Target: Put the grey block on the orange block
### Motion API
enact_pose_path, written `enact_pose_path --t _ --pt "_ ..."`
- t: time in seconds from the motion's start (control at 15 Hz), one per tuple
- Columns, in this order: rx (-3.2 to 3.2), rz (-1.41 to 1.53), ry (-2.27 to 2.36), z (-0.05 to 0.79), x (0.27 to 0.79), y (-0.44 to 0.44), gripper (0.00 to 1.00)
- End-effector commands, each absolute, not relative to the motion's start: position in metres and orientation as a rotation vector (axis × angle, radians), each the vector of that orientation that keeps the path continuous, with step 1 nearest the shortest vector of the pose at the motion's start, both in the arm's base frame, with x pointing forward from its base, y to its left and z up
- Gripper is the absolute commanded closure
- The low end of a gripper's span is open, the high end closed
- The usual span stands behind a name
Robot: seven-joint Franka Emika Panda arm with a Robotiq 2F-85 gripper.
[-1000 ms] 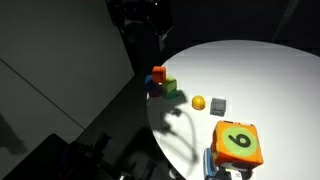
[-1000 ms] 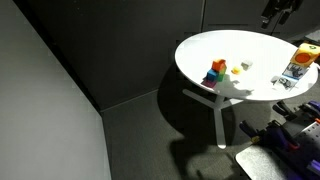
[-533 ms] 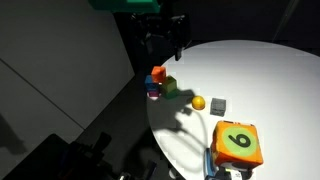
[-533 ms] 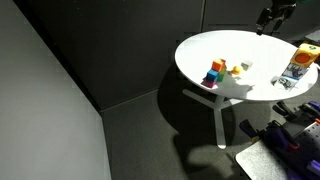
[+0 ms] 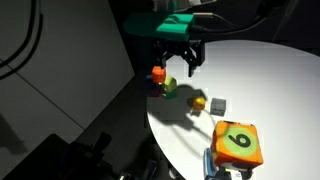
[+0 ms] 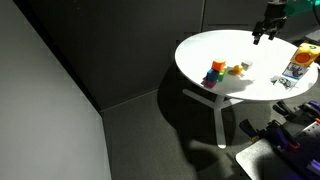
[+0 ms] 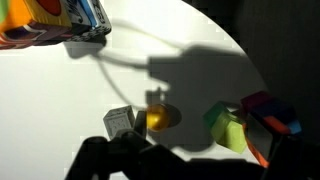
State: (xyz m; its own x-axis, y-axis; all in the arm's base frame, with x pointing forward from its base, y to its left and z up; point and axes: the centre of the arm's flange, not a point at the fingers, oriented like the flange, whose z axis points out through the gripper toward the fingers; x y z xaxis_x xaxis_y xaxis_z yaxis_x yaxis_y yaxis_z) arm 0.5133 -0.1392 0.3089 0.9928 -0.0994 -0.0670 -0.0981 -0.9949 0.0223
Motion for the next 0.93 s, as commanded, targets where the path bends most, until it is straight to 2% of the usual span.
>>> enact_pose_path --t 0.0,0.87 --pt "3.136 -0.173 -0.131 0.290 0.531 -0.159 0.00" --pt "3.129 -0.197 -0.115 0.266 0.524 -0.158 0.00"
